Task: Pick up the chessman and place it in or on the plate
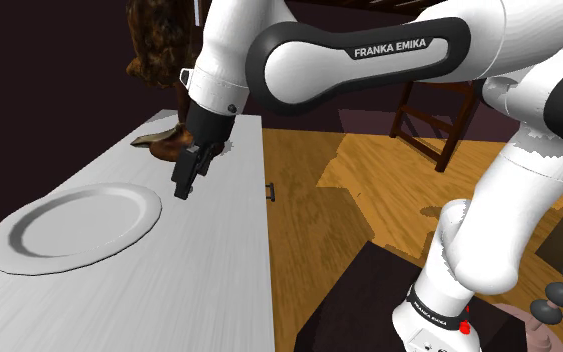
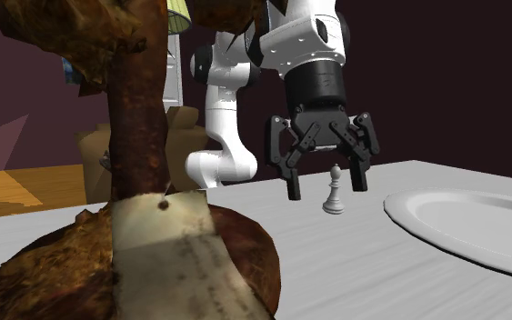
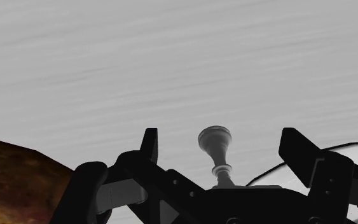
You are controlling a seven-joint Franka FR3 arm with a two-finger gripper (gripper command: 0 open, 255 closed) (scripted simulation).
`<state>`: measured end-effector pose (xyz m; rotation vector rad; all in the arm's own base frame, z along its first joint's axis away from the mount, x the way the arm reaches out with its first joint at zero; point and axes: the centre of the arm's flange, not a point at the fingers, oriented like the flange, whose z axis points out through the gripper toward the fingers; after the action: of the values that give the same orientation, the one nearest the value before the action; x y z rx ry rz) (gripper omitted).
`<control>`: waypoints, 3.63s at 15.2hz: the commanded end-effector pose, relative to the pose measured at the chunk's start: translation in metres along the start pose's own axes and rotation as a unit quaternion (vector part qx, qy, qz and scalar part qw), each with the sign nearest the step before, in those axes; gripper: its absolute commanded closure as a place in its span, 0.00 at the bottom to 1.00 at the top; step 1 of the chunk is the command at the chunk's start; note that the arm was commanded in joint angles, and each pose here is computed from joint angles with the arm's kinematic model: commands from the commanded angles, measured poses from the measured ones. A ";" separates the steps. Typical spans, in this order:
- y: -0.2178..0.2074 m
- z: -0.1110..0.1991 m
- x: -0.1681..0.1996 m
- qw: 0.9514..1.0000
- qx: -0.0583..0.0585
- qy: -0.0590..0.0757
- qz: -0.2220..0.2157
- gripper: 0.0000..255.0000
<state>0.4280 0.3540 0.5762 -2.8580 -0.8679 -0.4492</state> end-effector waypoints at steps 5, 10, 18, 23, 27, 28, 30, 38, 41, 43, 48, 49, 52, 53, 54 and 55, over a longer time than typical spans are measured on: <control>0.000 0.000 0.000 1.000 0.000 0.000 0.000 1.00; 0.001 0.000 0.000 1.000 0.000 0.000 0.000 1.00; -0.001 -0.035 0.012 1.000 0.000 0.000 0.000 1.00; -0.002 -0.060 0.020 1.000 0.000 0.000 0.000 1.00; -0.002 -0.080 0.027 1.000 0.000 0.000 0.000 1.00; -0.003 -0.083 0.027 1.000 0.000 0.000 0.000 1.00; -0.023 -0.075 0.042 1.000 0.000 0.000 0.000 1.00; -0.105 -0.043 0.101 1.000 0.000 0.000 0.000 1.00; -0.126 -0.030 0.114 1.000 0.000 0.000 0.000 1.00; -0.125 -0.020 0.111 1.000 0.000 0.000 0.000 1.00; -0.125 0.005 0.103 1.000 0.000 0.000 0.000 1.00; -0.125 0.010 0.101 1.000 0.000 0.000 0.000 1.00; -0.124 0.018 0.098 1.000 0.000 0.000 0.000 1.00; -0.124 0.018 0.098 1.000 0.000 0.000 0.000 1.00; -0.124 0.018 0.098 1.000 0.000 0.000 0.000 1.00; -0.124 0.018 0.098 1.000 0.000 0.000 0.000 1.00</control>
<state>0.4407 0.5121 0.5935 -2.8581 -0.8679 -0.4491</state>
